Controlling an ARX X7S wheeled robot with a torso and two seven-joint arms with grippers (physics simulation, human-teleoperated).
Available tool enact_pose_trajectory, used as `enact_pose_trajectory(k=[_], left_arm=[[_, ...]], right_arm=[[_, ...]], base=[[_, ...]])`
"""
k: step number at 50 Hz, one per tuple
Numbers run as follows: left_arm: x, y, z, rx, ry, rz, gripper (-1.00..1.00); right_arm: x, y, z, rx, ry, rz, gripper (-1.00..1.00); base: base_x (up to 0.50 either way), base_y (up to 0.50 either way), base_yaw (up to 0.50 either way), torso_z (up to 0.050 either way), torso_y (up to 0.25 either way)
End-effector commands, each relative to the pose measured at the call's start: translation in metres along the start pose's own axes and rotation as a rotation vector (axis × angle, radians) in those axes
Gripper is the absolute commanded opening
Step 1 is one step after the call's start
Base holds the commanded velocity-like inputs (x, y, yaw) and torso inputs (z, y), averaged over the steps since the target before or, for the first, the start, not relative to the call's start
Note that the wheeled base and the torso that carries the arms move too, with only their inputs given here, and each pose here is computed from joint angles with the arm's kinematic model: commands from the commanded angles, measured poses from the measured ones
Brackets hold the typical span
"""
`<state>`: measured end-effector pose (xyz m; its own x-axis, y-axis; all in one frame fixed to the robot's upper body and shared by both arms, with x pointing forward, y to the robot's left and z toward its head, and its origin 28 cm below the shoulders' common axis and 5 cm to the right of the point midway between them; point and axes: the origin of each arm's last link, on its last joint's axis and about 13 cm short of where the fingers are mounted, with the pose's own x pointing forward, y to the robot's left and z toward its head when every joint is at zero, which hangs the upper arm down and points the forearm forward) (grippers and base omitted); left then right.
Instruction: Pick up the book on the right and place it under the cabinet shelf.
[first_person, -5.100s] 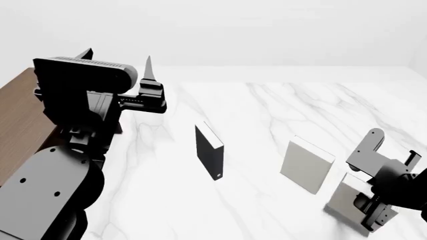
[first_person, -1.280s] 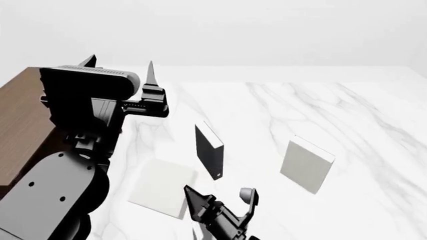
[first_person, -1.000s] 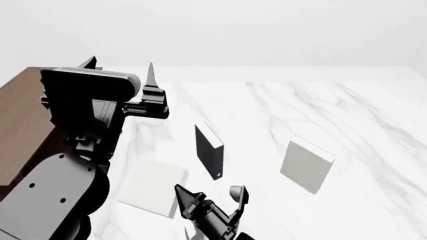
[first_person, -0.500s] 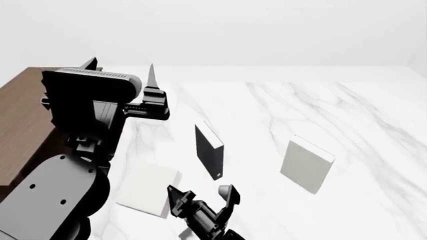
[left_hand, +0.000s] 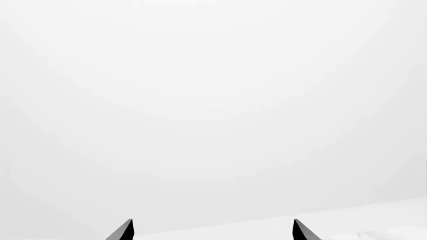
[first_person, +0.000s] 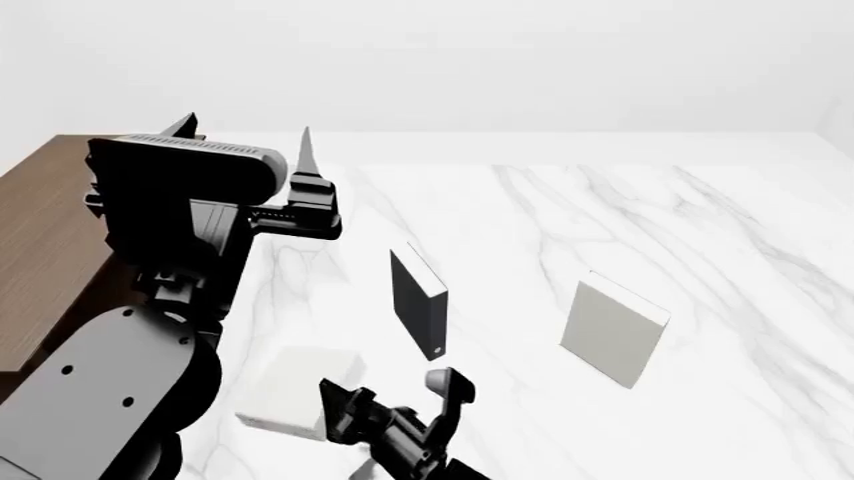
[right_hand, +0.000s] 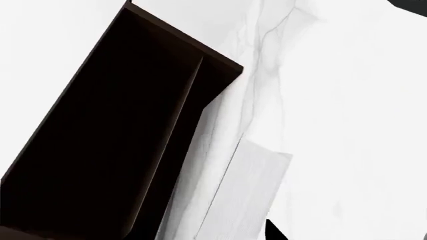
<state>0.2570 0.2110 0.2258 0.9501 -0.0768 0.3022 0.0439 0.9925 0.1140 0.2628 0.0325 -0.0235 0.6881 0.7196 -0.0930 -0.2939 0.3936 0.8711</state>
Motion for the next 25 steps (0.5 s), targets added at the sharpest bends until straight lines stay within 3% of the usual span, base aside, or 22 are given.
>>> enact_pose_trajectory(k=[1,11,25], left_arm=[[-0.001,0.0,0.0,-0.002,-0.001,0.002,1.0],[-0.003,0.001,-0.002,-0.007,0.0,0.005,1.0],[-0.004,0.002,-0.003,-0.013,-0.001,0.008,1.0]], right_arm=[[-0.005,-0.014,0.011,-0.054,-0.054,-0.189,1.0],[-0.004,-0.015,0.017,-0.082,-0.088,-0.211,1.0],[-0.002,-0.016,0.026,-0.233,-0.124,-0.229,1.0]], base=[[0.0,0.0,0.0,0.0,0.0],[0.0,0.0,0.0,0.0,0.0],[0.0,0.0,0.0,0.0,0.0]])
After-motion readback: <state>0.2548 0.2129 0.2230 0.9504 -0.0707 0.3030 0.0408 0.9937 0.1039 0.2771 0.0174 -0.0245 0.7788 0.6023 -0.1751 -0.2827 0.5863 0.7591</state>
